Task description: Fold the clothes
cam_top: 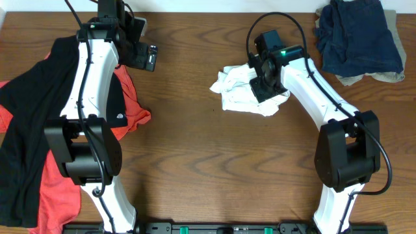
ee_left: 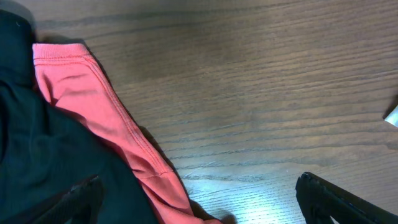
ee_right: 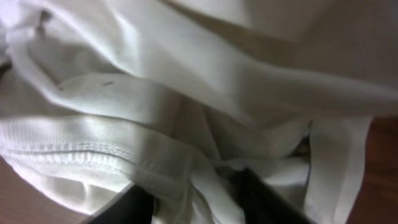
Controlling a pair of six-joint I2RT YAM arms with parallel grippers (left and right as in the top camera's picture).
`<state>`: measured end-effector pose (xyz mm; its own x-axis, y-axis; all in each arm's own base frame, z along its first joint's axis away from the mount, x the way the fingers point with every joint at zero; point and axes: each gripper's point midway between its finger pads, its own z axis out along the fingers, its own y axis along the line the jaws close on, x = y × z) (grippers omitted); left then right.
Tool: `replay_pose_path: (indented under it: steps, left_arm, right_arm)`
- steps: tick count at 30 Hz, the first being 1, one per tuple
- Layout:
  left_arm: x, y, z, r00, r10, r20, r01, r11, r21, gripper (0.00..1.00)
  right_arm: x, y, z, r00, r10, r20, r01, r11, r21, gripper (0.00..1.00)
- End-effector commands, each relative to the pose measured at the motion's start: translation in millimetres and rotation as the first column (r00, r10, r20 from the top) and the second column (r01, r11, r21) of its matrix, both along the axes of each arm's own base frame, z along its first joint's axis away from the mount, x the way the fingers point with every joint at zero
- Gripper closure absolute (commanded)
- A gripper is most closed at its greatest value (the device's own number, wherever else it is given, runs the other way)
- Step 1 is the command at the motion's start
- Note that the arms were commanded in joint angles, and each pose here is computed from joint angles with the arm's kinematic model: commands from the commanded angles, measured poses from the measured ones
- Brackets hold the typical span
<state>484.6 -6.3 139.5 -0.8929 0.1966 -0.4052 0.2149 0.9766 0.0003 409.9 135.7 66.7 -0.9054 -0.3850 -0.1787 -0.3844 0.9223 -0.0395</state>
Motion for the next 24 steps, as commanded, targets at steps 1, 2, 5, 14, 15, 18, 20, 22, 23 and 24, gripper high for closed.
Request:
replay_pose_path:
  steps: [1,2,5,14,15,18,20,22,23,24]
  left_arm:
    - [-1,1,2,1.000,0.014,0.000,-0.014,1.000,-0.003,0.00]
    - [-1,1,2,1.000,0.014,0.000,-0.014,1.000,-0.003,0.00]
    - [-1,1,2,1.000,0.014,0.000,-0.014,1.000,-0.003,0.00]
    - [-1,1,1,1.000,0.014,-0.002,-0.014,1.000,-0.004,0.01]
    - [-1,1,2,1.000,0.014,-0.001,-0.014,1.000,-0.004,0.01]
    - [-1,1,1,1.000,0.014,-0.002,-0.014,1.000,-0.004,0.01]
    - [-1,1,1,1.000,0.014,-0.002,-0.014,1.000,-0.004,0.00]
    - [-1,1,2,1.000,0.014,-0.001,-0.014,1.000,-0.004,0.01]
    - [-1,1,1,1.000,0.014,-0.002,-0.014,1.000,-0.003,0.00]
    - [-1,1,1,1.000,0.014,-0.002,-0.014,1.000,-0.003,0.00]
  right_arm:
    - [2,-2,-2,1.000,0.010,0.002,-0.010,1.000,0.007,0.78]
    - [3,0,-1,1.000,0.011,0.009,-0.011,1.000,0.014,0.91]
    - [8,11,6,1.000,0.022,0.021,-0.024,0.997,0.073,0.99]
    - [-5,84,83,0.983,0.170,0.071,-0.183,0.944,0.274,0.99]
    - [-12,95,87,0.978,0.196,0.067,-0.207,0.937,0.282,0.99]
    - [-38,125,84,0.960,0.276,0.036,-0.274,0.917,0.289,0.99]
    - [-57,141,78,0.950,0.312,0.006,-0.301,0.909,0.289,0.99]
    - [-77,156,70,0.934,0.356,-0.026,-0.335,0.899,0.283,0.99]
    - [-86,162,64,0.927,0.372,-0.042,-0.347,0.896,0.279,0.99]
    - [-95,166,60,0.920,0.389,-0.056,-0.360,0.891,0.275,0.98]
